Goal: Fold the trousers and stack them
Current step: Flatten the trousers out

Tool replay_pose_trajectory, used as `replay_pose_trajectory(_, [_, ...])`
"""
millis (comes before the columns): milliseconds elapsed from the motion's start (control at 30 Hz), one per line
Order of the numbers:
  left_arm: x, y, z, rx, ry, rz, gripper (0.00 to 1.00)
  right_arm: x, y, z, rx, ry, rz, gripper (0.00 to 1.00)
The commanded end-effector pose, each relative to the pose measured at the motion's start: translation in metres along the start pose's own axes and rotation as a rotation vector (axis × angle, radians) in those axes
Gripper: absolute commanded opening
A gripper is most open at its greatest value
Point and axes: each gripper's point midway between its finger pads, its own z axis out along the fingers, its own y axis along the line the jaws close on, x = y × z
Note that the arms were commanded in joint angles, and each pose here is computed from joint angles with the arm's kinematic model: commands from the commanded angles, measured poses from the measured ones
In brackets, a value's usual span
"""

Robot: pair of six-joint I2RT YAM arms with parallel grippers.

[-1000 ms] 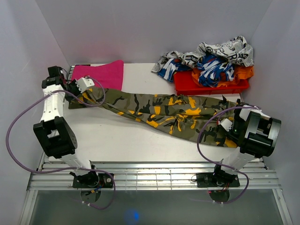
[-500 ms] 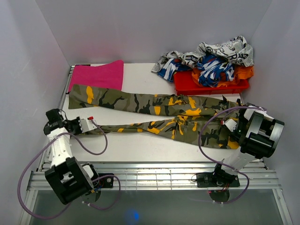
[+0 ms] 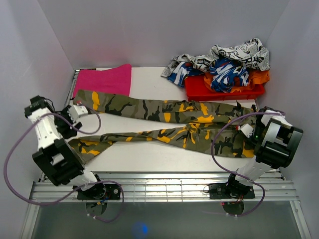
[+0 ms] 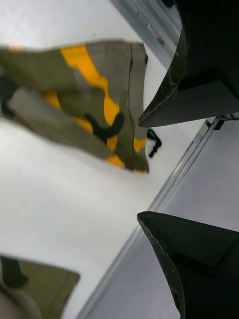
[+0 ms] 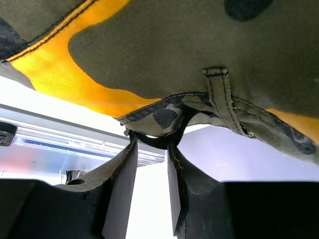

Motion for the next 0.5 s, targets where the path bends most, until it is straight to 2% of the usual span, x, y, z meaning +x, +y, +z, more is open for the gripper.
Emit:
replay_pose_trajectory(0, [-0.014,0.013,-0.009,0.104,-0.1,-0.262,0.79,0.006,0.004,-0.009,-0.013,0.004,-0.051,0.37])
replay_pose_trajectory(133, [-0.001,0.041,0.009,0.134,-0.074,-0.295,0.8,0.007,0.004,-0.011,-0.015,0.006,-0.049,0.37])
replay_pose_trajectory(267, [0.022,0.032,0.036,0.235,0.016,-0.34,0.8,0.008,0.004,-0.015,-0.019,0.006,-0.044,0.37])
replay_pose_trajectory(467, [0.047,0.017,0.062,0.327,0.083,-0.355,0.78,0.009,0.002,-0.017,-0.029,0.016,-0.035,0.38])
